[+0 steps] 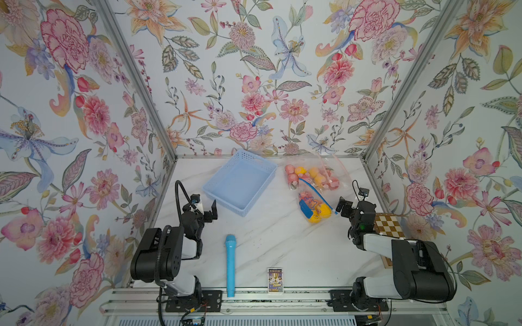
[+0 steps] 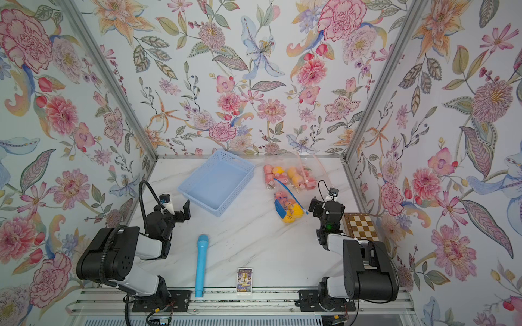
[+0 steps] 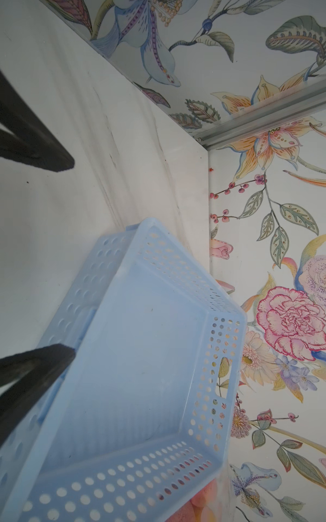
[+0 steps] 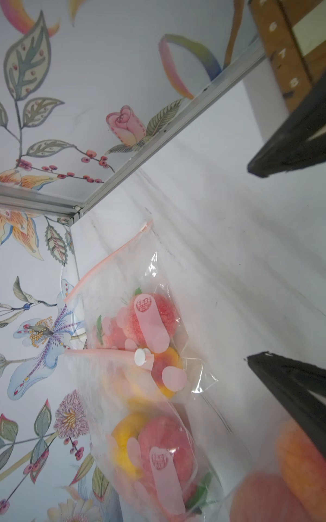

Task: Place the peach in a zip-top bag and seal the zipper
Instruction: Reset both arms

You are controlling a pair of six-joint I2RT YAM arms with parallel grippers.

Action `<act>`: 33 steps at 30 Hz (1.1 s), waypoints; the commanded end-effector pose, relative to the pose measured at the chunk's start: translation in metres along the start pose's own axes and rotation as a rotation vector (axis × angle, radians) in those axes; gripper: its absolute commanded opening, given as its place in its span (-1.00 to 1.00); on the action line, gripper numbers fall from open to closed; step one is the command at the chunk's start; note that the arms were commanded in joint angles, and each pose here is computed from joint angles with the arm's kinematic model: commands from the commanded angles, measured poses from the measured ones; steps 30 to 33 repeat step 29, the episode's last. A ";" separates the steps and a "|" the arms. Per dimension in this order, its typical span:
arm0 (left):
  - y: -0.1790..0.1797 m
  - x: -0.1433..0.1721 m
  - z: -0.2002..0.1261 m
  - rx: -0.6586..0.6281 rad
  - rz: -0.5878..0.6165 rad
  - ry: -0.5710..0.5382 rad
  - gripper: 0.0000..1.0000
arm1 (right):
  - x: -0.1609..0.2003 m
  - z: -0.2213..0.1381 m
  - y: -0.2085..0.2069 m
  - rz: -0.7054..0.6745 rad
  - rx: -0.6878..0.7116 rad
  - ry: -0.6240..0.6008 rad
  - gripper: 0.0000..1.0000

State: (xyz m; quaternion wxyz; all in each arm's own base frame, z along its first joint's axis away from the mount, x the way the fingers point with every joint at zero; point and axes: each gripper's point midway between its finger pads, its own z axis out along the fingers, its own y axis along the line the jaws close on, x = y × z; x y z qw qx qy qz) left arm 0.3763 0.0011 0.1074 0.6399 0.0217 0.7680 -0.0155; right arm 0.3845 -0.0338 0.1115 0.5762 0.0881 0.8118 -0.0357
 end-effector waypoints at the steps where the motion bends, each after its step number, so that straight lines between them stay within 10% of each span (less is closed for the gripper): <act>1: -0.002 -0.008 0.002 0.022 0.022 -0.025 0.98 | -0.004 0.002 0.004 -0.013 -0.077 -0.061 0.98; 33: 0.007 -0.008 0.001 -0.031 0.007 -0.031 0.98 | 0.004 0.004 -0.011 0.045 -0.044 -0.093 0.98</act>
